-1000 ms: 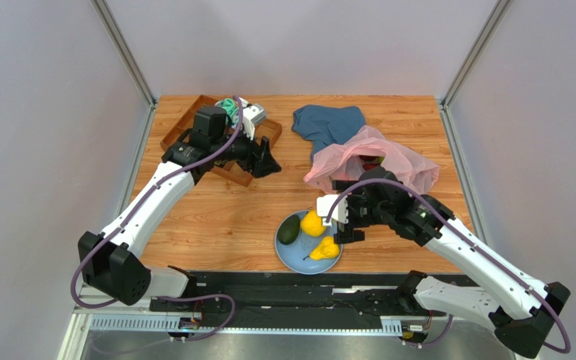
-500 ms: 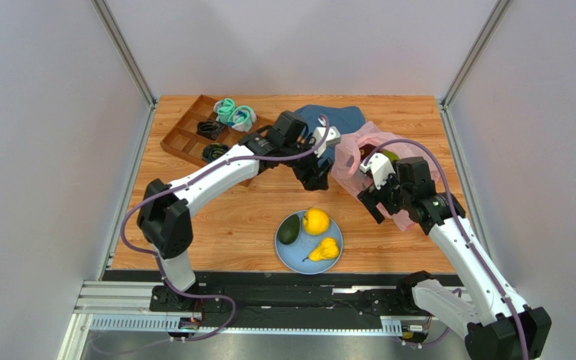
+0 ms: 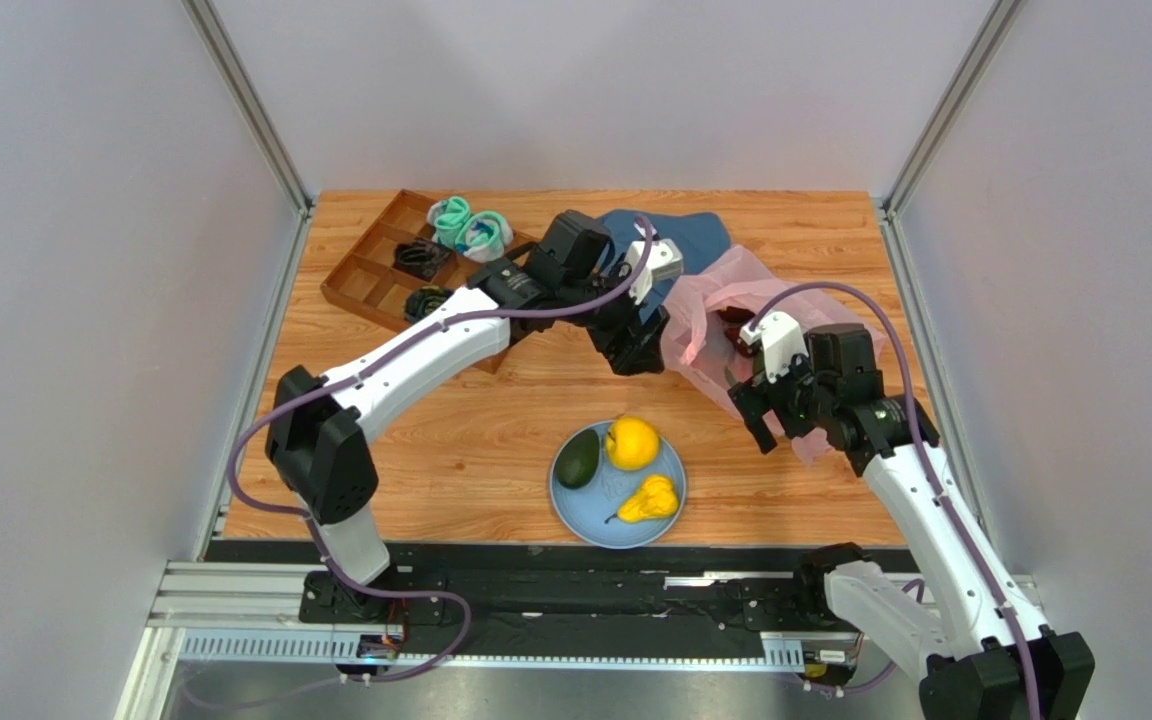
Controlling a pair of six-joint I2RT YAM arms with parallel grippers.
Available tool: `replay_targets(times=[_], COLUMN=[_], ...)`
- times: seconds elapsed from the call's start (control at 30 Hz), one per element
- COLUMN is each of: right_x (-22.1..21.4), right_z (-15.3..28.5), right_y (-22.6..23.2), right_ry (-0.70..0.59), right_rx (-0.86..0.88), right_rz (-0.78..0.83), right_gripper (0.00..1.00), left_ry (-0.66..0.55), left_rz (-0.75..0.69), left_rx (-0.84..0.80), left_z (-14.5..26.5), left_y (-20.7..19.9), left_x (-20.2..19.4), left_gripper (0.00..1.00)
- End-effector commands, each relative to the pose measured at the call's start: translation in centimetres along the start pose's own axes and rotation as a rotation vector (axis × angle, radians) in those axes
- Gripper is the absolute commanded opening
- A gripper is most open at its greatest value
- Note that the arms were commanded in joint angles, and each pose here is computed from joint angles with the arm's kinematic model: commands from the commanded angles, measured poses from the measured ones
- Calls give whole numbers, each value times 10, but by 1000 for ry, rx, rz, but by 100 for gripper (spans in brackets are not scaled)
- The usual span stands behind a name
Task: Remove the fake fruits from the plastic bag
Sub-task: Adjust the plastic bag at the center of the board.
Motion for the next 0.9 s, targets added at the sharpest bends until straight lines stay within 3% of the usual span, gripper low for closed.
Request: replay_targets(times=[0.0,0.2,0.37,0.5,0.53,0.63,0.67,0.7,0.87], right_x=[18,22,24,21,17,11,12,14,34], right_z=[15,12,10,6,0,-12,-21,-25,-52], right_y=[-4,-7,-11,-13,-12,-21,-32,-38,-87], right_ry=[-76,-90,-96,-89,-68,-39,-31,-32,-44], right_rx=[-14,-27,-32,-44,-41,-111,-171,-193,-220], right_rz=[-56,-120,-155,-199,-213,-238,-264,-280,-410], right_gripper=[95,96,97,99,100,100,100,100,97], left_ry=[-129,-154,-112,-107,-116,-104,-95,-100,-213], left_rz=[-22,-44,-69,-78,-90,-132,-164,-167,-156], left_rx=[-163,-283,-191,-78,-62,26,46,101,146], left_z=[38,36,-2,-30,-32,-43,-44,-43,0], left_y=[-40,-59,-60,-51,-51,-35,-30,-23,-6], left_x=[27,41,45,52,58,62,62,65,97], left_gripper=[93,93,92,83,79,42,5,0,0])
Point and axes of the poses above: each gripper's point midway between its finger pads, its own z axis back along the fingers, its own y axis along the line the jaws close on, x = y × z, the point moved 7 cm from there along z, back along the fingers, and after that the axes turned 4 degrees about z, right-handed, at the moved point
